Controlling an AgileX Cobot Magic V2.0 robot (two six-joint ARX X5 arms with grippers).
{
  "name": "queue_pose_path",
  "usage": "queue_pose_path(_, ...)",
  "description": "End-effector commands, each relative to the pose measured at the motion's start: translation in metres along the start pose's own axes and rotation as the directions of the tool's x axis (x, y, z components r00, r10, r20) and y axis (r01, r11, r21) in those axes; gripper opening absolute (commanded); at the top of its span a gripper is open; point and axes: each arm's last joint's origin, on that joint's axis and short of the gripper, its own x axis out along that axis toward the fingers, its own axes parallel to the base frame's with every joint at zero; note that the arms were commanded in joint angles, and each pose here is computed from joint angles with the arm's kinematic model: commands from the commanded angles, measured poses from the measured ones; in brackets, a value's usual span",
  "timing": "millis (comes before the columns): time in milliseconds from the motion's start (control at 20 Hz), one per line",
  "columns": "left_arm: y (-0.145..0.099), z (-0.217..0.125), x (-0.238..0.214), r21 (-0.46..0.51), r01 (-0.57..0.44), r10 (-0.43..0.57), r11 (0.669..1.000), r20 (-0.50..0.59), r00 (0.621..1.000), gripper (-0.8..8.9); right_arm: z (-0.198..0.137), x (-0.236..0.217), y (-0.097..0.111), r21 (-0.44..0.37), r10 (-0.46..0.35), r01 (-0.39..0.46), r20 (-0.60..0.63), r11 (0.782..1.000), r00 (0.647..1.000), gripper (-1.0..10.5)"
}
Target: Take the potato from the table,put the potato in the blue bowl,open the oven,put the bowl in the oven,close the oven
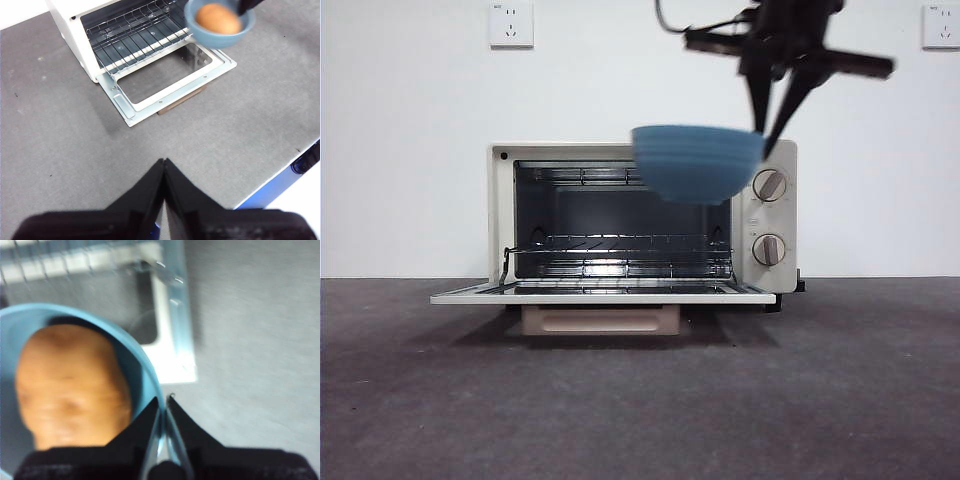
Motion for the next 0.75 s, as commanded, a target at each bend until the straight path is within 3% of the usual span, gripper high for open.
queue_pose_path(50, 0.0, 0.0, 0.0, -0.01, -0.002, 0.002, 1.0, 0.009, 1.0, -0.05, 0.005, 0.01, 0.012, 0.082, -0.011, 0.012, -0.021, 0.997, 1.0, -0.2)
queue_pose_path(400, 0.0, 0.001, 0.001, -0.01, -0.002, 0.002, 1.0, 0.002, 1.0, -0.05, 0.024, 0.036, 0.033, 0.181, 0.019, -0.015, -0.024, 0.983, 1.0, -0.2)
queue_pose_path(750, 0.001, 0.001, 0.001, 0.009, -0.055, 0.055, 0.998, 0.003, 0.998, -0.05, 0.038, 0.038, 0.031, 0.302, 0.077, -0.085, 0.037, 0.95, 0.996, -0.2)
